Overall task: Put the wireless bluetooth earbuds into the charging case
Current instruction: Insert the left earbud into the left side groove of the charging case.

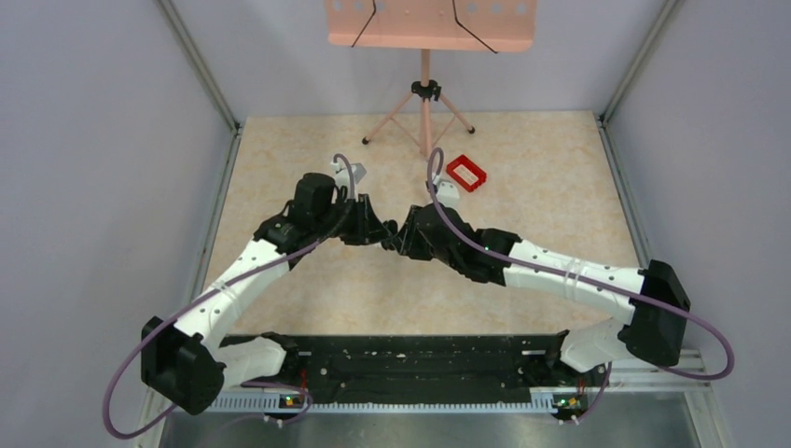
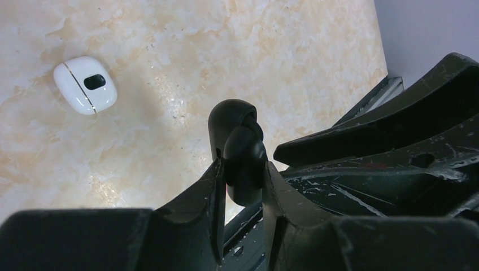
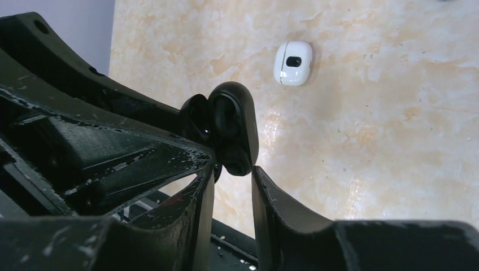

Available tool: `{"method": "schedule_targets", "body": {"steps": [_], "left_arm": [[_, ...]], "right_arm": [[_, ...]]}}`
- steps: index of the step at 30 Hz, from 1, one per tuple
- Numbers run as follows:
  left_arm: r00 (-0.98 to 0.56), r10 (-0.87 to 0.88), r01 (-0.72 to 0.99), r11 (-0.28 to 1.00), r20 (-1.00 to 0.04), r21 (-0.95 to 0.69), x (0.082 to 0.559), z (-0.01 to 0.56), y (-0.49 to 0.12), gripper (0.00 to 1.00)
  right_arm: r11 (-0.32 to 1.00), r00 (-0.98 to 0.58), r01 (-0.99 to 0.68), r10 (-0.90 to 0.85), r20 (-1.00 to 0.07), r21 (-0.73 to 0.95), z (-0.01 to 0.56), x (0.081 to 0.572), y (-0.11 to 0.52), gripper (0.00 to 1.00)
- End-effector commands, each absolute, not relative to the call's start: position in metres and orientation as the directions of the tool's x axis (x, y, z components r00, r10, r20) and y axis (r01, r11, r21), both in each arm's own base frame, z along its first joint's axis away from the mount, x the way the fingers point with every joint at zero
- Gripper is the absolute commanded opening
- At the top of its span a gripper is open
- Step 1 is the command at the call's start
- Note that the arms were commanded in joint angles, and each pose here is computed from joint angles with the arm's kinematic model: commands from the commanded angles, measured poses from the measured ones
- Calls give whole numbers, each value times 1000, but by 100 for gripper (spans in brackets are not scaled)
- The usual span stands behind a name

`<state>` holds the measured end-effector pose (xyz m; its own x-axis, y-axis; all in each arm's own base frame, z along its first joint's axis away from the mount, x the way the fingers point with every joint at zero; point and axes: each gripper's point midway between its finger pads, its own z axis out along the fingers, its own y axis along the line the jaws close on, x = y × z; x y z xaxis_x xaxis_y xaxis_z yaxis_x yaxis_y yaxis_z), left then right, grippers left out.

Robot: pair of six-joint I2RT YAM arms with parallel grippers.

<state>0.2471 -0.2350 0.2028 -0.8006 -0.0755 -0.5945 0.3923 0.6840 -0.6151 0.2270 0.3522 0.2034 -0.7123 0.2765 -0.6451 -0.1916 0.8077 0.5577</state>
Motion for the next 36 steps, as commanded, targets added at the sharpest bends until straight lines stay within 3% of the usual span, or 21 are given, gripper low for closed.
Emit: {"method": "schedule_targets", "body": {"steps": [1, 17, 23, 36], "left_arm": [[-773, -65, 456, 635, -631, -624, 249, 227, -244, 0], [-825, -13, 453, 582, -565, -675, 243, 222, -255, 0], [-825, -13, 455, 577, -565, -678, 242, 224, -256, 0], [-824, -14, 457, 575, -567, -679, 242, 226, -256, 0]], "right_arm": [[782, -686, -215, 305, -660, 585, 217, 227, 350, 32], [670, -661, -304, 363, -656, 677, 230, 218, 332, 52], [654, -677, -283, 381, -629, 701, 226, 223, 330, 43], [630, -714, -304, 345, -609, 714, 216, 221, 344, 34]]}}
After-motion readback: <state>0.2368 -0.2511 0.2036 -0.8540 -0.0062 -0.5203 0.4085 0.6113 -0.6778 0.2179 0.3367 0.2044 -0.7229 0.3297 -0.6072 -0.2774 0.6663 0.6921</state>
